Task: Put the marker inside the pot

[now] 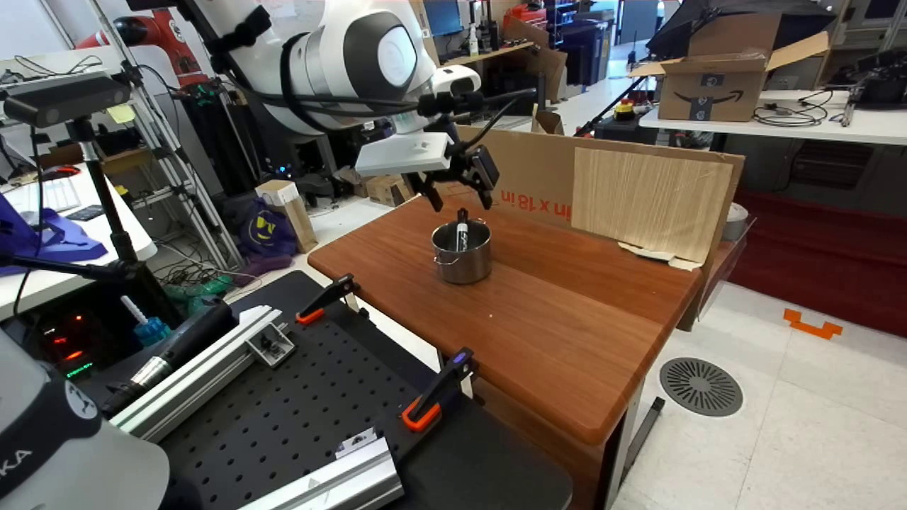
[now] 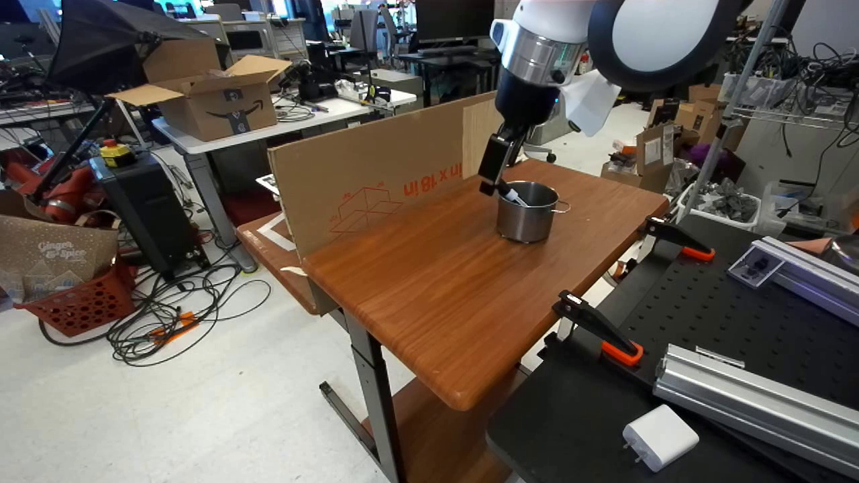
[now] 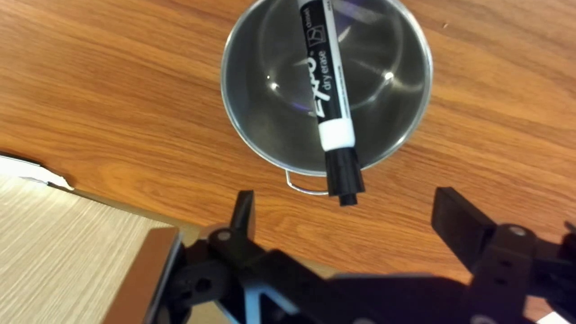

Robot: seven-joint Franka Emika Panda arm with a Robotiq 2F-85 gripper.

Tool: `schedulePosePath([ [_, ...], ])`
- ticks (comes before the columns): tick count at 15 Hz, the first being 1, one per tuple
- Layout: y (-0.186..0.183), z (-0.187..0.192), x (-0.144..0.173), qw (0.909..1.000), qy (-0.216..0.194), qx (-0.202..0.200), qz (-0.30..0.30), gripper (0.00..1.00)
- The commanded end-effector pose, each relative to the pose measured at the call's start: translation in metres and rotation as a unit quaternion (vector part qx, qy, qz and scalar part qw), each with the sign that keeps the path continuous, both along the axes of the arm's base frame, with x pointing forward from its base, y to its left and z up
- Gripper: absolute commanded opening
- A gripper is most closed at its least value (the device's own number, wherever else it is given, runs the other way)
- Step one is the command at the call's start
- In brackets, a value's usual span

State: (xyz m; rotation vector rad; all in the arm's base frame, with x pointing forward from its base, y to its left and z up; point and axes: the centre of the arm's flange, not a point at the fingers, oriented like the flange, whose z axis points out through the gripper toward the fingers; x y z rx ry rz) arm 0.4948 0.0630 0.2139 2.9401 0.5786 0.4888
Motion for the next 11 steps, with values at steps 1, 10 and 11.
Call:
schedulePosePath([
  [1, -0.001, 0.023, -0.006, 1.0000, -0.004, 0.001, 0.004, 1.00],
  [10, 0.002, 0.017, -0.001, 0.9999, -0.012, 0.004, 0.002, 1.00],
  [11, 0.002, 0.017, -0.001, 0.9999, -0.012, 0.004, 0.002, 1.00],
])
